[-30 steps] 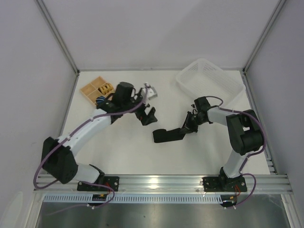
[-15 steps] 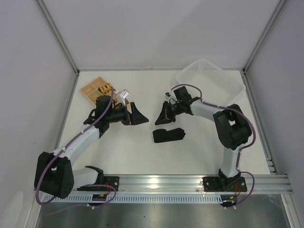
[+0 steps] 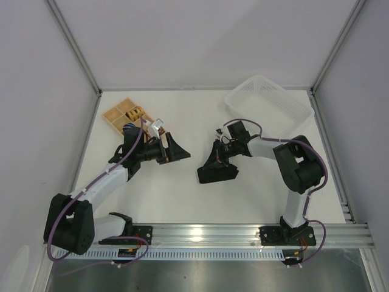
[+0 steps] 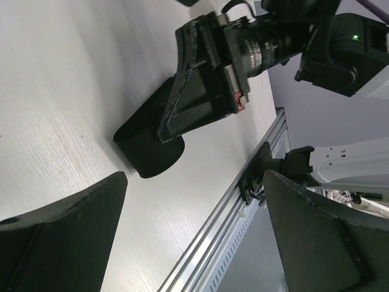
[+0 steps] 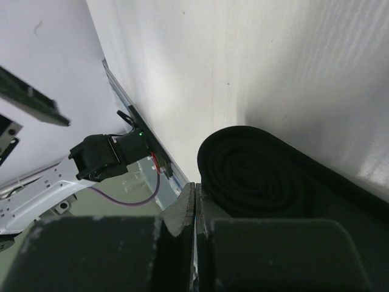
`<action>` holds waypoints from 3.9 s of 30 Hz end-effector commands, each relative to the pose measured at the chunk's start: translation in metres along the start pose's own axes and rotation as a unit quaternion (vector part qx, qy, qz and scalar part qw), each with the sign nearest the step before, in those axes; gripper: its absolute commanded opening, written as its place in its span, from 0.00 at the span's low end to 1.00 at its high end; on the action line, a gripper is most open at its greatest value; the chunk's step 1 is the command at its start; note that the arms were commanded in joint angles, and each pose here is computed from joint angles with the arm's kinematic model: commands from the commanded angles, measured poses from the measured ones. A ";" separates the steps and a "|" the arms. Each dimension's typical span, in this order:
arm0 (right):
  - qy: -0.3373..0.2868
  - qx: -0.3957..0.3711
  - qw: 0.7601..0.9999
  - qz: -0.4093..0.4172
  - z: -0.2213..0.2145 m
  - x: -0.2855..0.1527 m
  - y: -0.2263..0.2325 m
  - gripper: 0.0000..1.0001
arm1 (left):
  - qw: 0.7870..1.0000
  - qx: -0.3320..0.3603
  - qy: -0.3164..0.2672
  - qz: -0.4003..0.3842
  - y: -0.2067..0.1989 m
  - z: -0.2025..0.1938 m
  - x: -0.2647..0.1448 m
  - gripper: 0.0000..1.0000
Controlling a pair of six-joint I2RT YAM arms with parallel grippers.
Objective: Roll the ties
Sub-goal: Roll the tie, then place the rolled tie into the container
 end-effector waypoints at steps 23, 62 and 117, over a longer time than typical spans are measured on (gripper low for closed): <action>-0.017 -0.024 0.999 0.027 0.008 -0.003 -0.043 0.00 | 0.980 -0.158 0.096 0.068 0.046 -0.062 0.059 0.86; -0.007 -0.049 0.998 0.025 -0.041 -0.027 -0.014 0.00 | 0.977 -0.142 0.154 0.045 0.018 -0.111 0.060 0.91; -0.011 -0.028 1.000 0.004 -0.040 -0.005 -0.054 0.00 | 0.956 -0.155 0.225 0.103 0.035 -0.149 0.086 0.85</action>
Point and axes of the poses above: each gripper's point midway between its finger pads, its own x axis out along the fingers, its own y axis along the line the jaws close on, z = x × y, the point moved 4 cm from there along -x, back along the fingers, and after that the axes turned 13 degrees about x, right-handed, at the moved point
